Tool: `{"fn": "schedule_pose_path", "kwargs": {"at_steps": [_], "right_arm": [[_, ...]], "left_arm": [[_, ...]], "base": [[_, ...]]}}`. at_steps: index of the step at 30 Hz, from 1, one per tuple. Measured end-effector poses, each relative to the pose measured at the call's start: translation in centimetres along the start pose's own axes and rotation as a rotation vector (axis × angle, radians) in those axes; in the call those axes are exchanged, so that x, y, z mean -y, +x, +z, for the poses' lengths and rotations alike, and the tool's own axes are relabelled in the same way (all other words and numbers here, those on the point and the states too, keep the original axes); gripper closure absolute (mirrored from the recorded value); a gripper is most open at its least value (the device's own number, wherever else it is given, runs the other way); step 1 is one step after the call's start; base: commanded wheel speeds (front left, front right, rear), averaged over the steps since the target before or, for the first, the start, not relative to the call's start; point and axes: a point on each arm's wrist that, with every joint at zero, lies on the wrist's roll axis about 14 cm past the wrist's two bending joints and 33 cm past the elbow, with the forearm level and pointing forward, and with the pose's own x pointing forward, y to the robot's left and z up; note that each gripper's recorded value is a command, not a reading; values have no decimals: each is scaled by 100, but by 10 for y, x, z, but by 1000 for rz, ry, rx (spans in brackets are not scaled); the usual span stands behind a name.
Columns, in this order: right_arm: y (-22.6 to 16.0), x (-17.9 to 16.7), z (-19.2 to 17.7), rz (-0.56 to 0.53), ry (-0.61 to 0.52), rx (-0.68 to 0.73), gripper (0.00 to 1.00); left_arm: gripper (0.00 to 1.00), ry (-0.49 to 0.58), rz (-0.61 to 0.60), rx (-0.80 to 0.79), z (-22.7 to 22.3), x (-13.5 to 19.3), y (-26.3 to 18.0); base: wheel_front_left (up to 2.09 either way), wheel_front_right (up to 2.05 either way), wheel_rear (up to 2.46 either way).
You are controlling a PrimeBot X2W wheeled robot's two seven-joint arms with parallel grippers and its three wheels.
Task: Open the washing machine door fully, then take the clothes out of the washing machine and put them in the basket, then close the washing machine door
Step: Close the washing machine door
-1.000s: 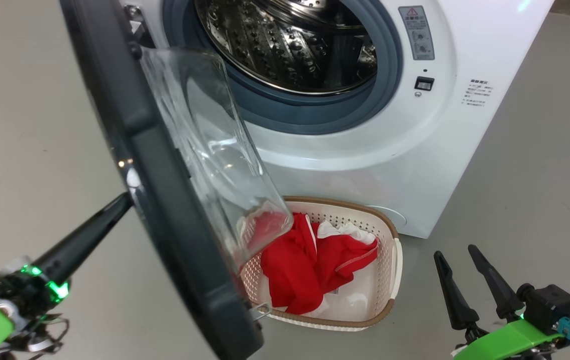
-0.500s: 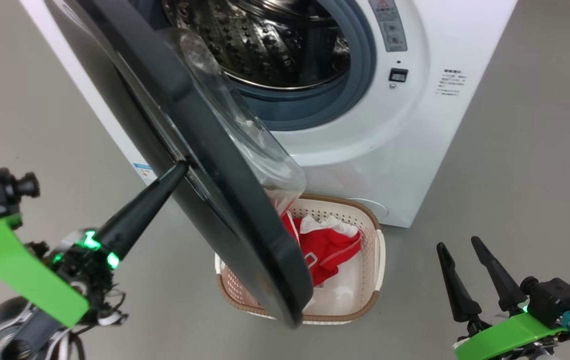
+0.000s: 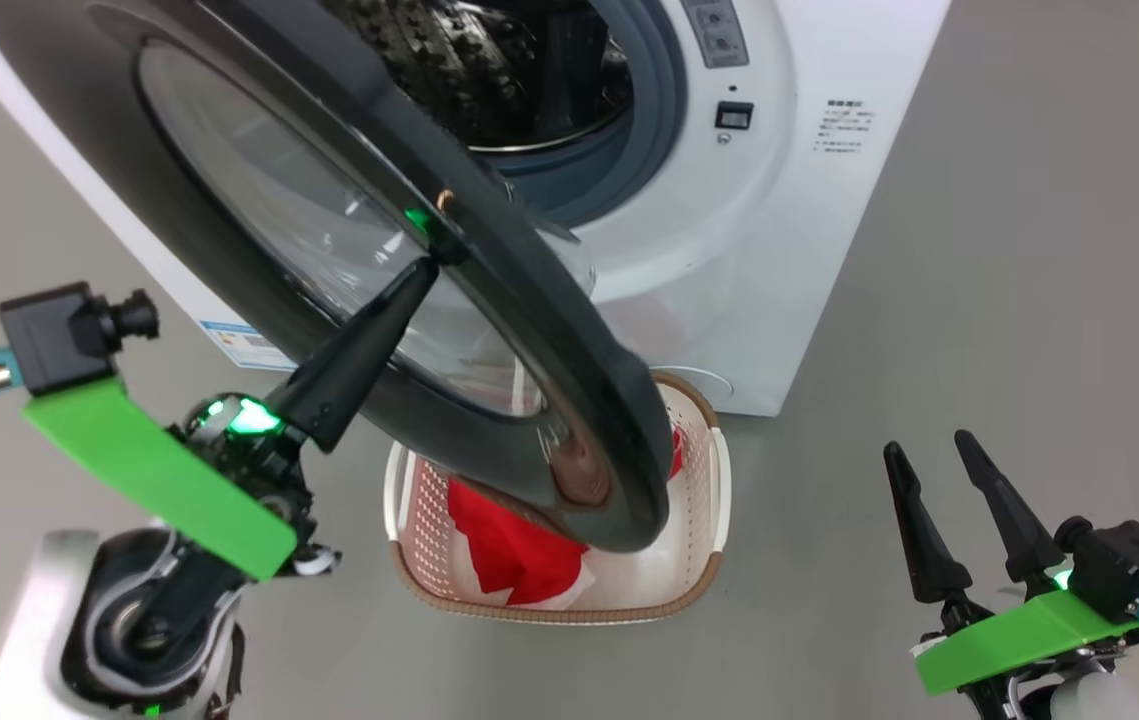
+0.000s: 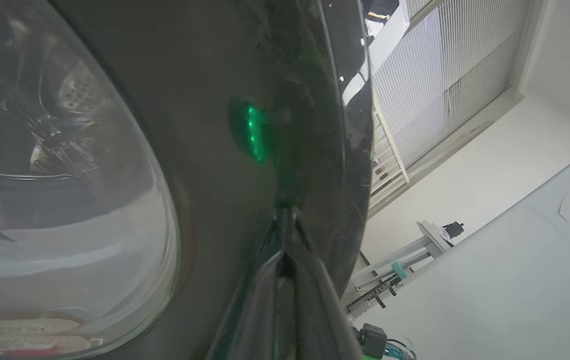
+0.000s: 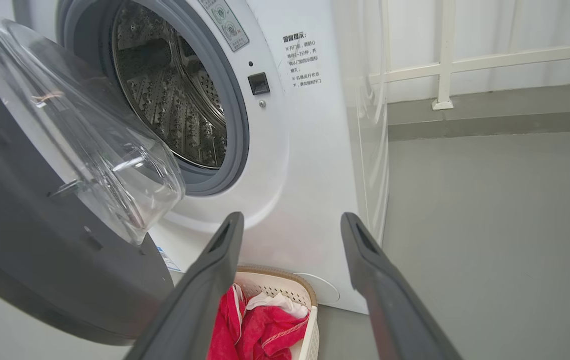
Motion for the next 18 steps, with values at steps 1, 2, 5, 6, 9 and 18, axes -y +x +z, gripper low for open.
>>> {"fn": "schedule_pose_path", "kwargs": {"at_steps": [1, 2, 5, 6, 9, 18], "right_arm": [[1, 1, 0, -3, 0, 2, 0], [1, 3, 1, -7, 1, 4, 0], [0, 9, -1, -24, 3, -1, 0], [0, 11, -2, -29, 4, -3, 0], [-1, 17, -5, -46, 6, -9, 0], [3, 29, 2, -82, 6, 15, 0]], "left_arm": [[100, 9, 5, -1, -2, -3, 4], [100, 10, 8, 3, -4, -5, 7], [100, 22, 12, 9, -8, -11, 17], [100, 26, 12, 21, -7, -13, 21], [100, 48, 11, 39, -6, -17, 32], [100, 92, 10, 98, -9, -29, 60]], "base": [[0, 0, 0], [0, 0, 0], [0, 0, 0], [0, 0, 0], [0, 0, 0], [0, 0, 0]]}}
